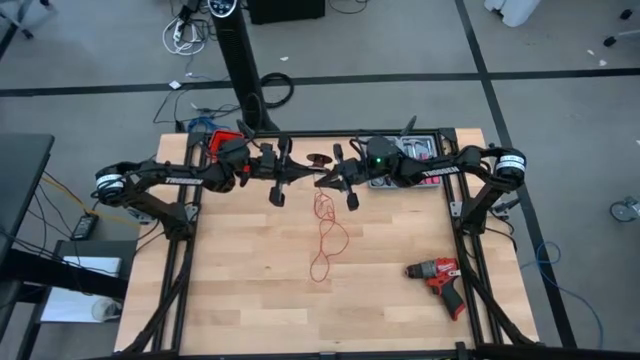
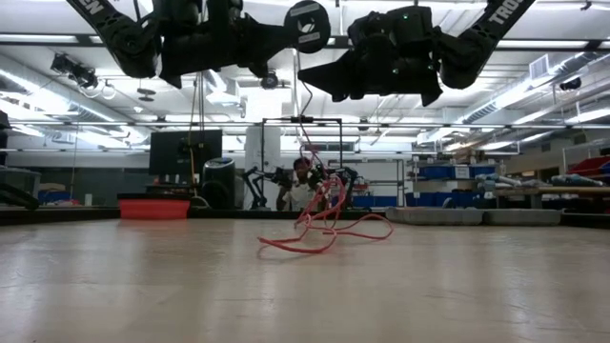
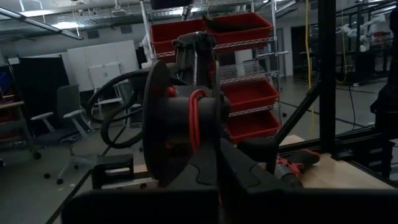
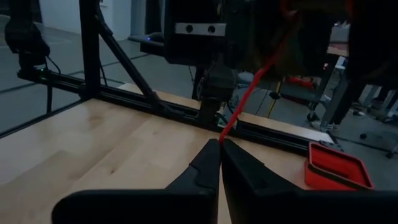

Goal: Coil cords
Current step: Coil the red wire onto the black spool

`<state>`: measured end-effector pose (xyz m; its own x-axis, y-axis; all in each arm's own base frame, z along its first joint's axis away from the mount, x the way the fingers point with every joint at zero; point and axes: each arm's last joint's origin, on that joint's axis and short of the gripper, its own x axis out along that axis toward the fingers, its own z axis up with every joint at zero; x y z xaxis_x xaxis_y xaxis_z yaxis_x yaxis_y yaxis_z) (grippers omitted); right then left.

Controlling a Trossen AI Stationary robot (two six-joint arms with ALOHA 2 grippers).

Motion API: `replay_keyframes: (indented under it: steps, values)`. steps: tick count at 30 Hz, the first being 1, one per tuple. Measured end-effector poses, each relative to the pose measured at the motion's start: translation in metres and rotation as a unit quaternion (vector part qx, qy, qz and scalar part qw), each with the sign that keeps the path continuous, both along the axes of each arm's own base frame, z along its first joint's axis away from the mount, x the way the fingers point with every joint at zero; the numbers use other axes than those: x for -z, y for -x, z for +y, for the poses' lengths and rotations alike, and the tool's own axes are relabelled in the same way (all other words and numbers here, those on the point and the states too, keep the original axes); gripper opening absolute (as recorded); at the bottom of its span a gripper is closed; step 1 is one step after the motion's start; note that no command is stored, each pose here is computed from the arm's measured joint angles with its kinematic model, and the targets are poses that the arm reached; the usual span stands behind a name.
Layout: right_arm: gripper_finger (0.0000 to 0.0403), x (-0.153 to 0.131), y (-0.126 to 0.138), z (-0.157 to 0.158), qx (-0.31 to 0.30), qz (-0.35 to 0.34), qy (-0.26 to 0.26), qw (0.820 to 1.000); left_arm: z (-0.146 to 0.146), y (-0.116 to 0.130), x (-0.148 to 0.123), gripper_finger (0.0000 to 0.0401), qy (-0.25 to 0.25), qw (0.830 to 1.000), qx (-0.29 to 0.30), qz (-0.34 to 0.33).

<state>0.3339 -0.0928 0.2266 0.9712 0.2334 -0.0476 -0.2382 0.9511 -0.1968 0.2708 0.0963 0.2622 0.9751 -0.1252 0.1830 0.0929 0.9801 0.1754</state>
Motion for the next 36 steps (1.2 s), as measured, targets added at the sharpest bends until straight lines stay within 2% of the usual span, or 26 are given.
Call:
replay_keyframes:
  steps: [9,25,32,36]
  values:
    - [0.0013,0.005,-0.001,0.004,0.000,0.024,-0.008,1.000,0.002,0.000,0.000,0.0000,-0.029,0.999,-0.039,-0.007]
    - [0.0001,0.016,0.000,0.003,0.039,0.086,-0.027,0.995,0.002,-0.001,0.002,0.0000,-0.016,0.999,-0.035,0.004]
    - [0.0001,0.015,0.011,0.007,0.061,0.153,-0.030,0.986,0.001,0.001,0.009,0.0000,0.018,0.997,-0.035,0.060]
    - [0.0000,0.007,0.020,0.014,0.080,0.175,0.002,0.981,-0.001,0.008,0.007,0.0000,0.030,0.995,-0.042,0.091]
